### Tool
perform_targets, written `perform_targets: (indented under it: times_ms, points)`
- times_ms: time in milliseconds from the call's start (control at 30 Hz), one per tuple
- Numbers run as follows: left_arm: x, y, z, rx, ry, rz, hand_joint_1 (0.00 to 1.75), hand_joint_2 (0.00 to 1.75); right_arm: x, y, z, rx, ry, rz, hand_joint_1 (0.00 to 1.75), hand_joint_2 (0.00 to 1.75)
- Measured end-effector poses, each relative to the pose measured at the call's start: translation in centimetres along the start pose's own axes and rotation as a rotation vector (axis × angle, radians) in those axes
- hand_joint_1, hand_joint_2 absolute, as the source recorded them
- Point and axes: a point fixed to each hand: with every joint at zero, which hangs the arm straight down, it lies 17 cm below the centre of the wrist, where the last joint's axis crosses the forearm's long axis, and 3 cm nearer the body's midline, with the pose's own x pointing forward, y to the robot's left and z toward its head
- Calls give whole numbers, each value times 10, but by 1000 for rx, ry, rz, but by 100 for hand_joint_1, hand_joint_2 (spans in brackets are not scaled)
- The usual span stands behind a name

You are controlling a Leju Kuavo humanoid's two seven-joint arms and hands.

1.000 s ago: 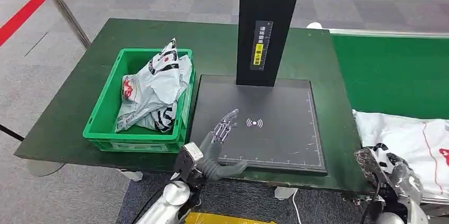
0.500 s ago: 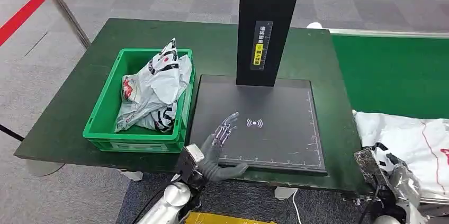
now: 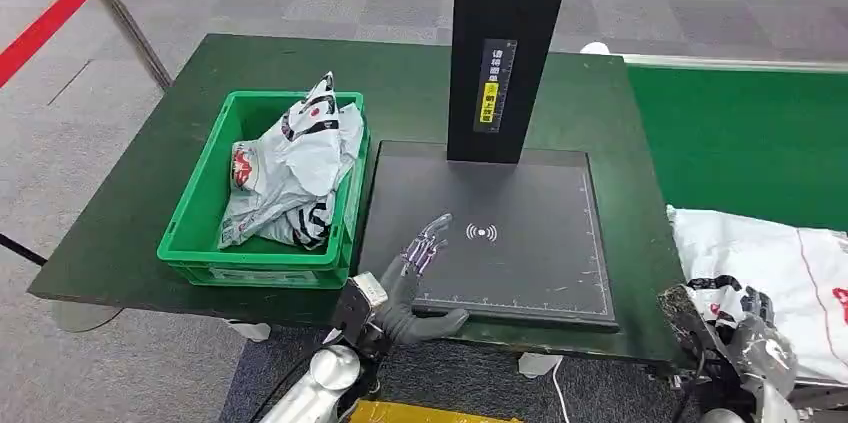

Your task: Moved the parcel from conveyor to table for the left to box.

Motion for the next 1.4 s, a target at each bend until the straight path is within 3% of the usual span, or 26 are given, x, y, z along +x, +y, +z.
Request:
perform_targets:
  times_ms: [200,333,367,400,433,733,1400]
  points:
    - [0,-4,-1,-17,3,4,0,175,-7,13,1,87,40,153,0,175]
    - [1,-5,-1,-18,2,4,0,175,-4,3,-6,70,47,238,0,175]
    - [1,-5,-1,-19,2,3,0,175,-2,-1,-7,53,45,267,0,0]
    - [2,-6,-1,-19,0,2,0,175,0,-8,-9,28,46,305,0,0]
    - [3,-6,-2,-21,-2,1,0,175,0,-15,-10,6,49,336,0,175]
    - [8,-10,-1,-38,-25,18,0,175,-22,-32,-25,15,51,529,0,175]
    - [6,-12,2,-41,-20,32,0,175,-51,-3,-47,153,53,584,0,175]
